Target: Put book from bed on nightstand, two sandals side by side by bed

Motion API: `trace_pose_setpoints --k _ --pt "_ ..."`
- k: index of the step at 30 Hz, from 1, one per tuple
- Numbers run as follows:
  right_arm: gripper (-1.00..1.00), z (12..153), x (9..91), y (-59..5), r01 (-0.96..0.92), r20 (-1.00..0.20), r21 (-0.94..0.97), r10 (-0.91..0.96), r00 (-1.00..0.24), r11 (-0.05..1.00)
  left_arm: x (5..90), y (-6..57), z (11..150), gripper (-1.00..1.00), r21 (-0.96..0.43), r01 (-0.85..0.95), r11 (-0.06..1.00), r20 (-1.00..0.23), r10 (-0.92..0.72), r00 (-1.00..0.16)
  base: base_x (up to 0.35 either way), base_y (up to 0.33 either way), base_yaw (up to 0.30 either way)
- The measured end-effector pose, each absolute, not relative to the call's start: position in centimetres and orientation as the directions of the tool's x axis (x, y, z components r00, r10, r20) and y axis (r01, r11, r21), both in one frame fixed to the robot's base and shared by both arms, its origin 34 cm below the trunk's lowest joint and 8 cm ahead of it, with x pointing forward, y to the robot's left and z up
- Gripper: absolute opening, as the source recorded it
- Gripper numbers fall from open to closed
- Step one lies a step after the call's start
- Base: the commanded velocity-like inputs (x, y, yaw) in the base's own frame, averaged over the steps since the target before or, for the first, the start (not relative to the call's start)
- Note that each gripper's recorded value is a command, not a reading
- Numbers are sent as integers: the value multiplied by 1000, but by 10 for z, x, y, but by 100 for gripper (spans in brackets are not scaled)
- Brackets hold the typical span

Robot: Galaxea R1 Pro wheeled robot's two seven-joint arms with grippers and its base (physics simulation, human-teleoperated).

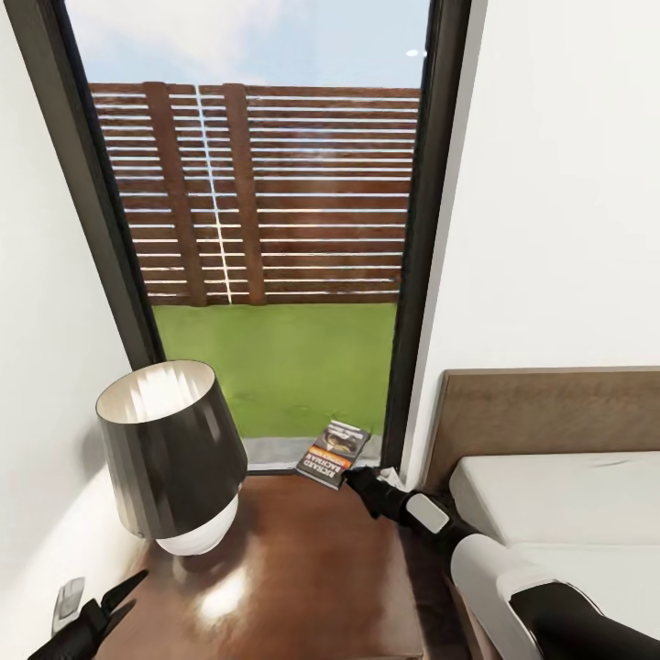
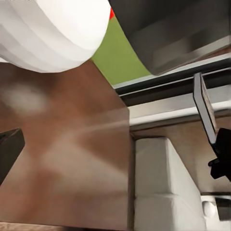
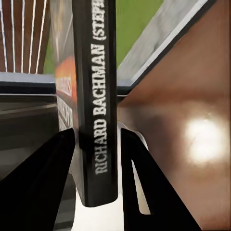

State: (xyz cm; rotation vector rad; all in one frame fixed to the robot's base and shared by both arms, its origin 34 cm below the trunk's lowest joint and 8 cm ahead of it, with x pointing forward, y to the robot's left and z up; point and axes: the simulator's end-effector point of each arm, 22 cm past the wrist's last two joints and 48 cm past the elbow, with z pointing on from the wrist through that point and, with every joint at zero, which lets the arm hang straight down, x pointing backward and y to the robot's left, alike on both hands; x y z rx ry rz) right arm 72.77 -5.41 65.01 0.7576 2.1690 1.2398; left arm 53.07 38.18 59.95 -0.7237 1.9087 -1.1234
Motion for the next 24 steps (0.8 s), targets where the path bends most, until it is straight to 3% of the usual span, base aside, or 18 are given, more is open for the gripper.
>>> trace_pose_setpoints --k 24 --pt "-100 593 687 -56 353 -105 771 653 -750 530 534 382 605 100 -899 -72 432 -335 -784 -523 0 0 0"
